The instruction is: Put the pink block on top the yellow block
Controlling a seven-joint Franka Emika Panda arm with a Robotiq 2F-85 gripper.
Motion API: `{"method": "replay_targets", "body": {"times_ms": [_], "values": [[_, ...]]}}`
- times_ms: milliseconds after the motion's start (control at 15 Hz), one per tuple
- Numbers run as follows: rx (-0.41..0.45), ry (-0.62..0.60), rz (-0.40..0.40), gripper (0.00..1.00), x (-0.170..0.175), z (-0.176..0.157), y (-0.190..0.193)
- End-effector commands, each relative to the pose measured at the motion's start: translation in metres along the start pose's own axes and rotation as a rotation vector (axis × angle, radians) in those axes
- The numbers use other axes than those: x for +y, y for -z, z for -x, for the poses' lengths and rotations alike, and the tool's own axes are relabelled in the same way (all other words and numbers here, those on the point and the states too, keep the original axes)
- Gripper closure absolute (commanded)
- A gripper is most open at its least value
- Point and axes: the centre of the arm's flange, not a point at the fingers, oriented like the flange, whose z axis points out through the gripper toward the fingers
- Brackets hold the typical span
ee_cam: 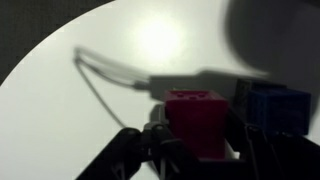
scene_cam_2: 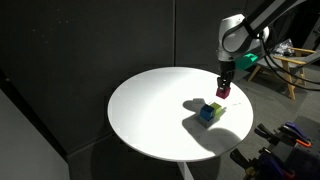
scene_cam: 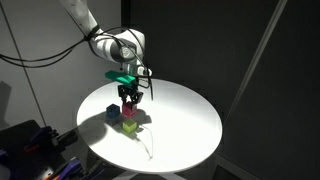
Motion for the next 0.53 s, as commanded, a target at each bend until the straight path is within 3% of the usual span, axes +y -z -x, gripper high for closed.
{"method": "replay_targets", "body": {"times_ms": [0,467], "values": [[-0.004,-0.030,0.010,0.70,-0.0082,0.0004,0.0013],[-0.020,-0.043,0.009,0.70,-0.0125,-0.0082,-0.0067]]}}
